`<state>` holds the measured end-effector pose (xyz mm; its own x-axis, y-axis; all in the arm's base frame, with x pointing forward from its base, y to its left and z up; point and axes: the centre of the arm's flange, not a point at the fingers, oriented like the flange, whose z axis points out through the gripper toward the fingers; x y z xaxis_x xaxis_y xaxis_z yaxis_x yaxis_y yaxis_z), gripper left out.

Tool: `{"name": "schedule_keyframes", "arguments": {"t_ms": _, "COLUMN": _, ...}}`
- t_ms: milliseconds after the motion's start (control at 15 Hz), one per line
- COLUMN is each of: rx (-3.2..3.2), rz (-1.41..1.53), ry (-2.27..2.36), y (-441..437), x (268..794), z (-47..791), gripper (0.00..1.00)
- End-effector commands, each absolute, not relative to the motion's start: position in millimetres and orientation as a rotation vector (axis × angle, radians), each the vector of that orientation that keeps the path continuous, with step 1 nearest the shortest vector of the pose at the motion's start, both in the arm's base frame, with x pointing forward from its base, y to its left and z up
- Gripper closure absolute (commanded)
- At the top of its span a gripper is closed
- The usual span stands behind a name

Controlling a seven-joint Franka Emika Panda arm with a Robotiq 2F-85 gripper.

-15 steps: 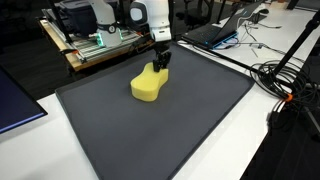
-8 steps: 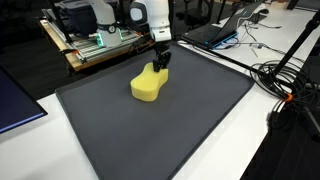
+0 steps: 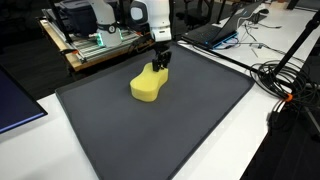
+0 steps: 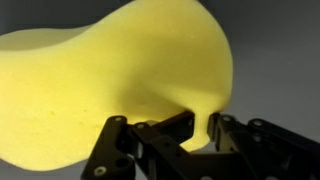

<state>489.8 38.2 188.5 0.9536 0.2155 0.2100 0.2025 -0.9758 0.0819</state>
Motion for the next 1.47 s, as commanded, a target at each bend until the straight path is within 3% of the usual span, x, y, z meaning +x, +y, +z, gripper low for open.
{"name": "schedule_keyframes", "arguments": {"t_ms": 0, "rx": 3.072, "rz": 0.256, "ry": 0.288, "y": 33.3, "x": 486.4, "z": 204.7, "gripper": 0.49}}
{"name": "schedule_keyframes", "arguments": {"t_ms": 467, "rx": 3.095, "rz": 0.053, "ry": 0.174, "y": 37.5, "x": 483.7, "z": 248.5, "gripper": 0.02}}
{"name": "schedule_keyframes", "arguments": {"t_ms": 1400, "rx": 3.059, "rz": 0.027, "ry": -0.463, "y": 6.9, "x": 528.3, "z": 292.3, "gripper": 0.0}}
